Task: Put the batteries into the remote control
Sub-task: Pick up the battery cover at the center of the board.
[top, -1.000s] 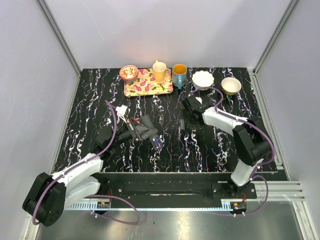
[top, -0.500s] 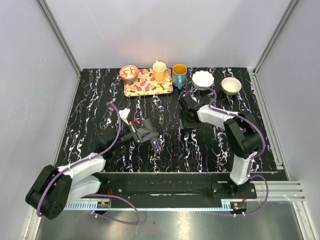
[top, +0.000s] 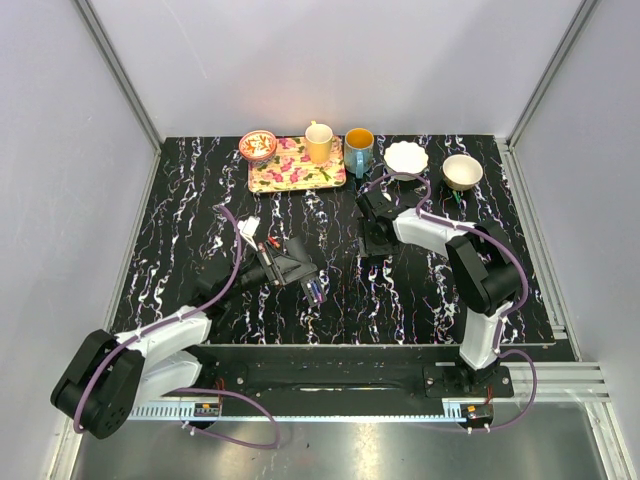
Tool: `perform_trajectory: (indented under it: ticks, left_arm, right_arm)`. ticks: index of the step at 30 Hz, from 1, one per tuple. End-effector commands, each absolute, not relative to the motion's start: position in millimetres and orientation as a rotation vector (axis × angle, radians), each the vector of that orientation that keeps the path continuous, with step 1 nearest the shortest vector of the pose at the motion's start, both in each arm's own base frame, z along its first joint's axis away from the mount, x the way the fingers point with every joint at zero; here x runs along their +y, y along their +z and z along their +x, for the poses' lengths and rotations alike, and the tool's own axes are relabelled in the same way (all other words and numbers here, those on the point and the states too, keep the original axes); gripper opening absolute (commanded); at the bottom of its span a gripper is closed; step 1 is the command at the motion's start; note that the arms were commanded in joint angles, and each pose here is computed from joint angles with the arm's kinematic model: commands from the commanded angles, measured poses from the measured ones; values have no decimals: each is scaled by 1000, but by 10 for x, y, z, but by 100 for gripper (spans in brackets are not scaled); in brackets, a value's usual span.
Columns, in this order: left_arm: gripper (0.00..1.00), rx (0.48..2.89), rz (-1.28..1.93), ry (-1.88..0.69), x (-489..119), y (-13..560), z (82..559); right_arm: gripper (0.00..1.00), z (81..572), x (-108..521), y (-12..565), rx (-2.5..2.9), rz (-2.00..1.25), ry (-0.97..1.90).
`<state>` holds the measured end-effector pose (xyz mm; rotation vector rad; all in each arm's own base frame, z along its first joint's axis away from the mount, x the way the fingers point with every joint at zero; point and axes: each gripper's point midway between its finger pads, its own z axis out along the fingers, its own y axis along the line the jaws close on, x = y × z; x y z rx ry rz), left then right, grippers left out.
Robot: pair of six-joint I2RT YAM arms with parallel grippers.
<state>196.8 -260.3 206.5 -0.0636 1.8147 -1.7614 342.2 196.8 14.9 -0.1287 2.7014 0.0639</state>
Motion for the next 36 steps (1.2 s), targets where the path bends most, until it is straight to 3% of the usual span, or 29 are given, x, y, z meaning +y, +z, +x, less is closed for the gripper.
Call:
perform_trajectory:
  ticks: [1, 14, 18, 26, 32, 36]
  left_arm:
    - [0, 1728, -7, -1775, -2596, 2234, 1964]
    - [0, 1727, -5, -1783, -2608, 2235, 1973]
    - [0, 1726, -7, -1782, -2607, 2236, 1976]
    - [0, 1731, -4, -1784, -2622, 2241, 1991]
    - [0, 1741, -22, -1776, -2646, 2226, 2061]
    - [0, 1742, -51, -1760, -2674, 2234, 2174]
  right_arm:
    - [60, 3372, 1958, 65, 2724, -161, 68]
    - [58, 3186, 1856, 4, 2779, -214, 38]
    - [49, 3142, 1857, -4, 2793, -225, 44]
    - [42, 3085, 1830, -3, 2805, -209, 46]
    - [20, 3088, 1844, 255, 2762, -174, 86]
    - [15, 2978, 1845, 608, 2736, -163, 145]
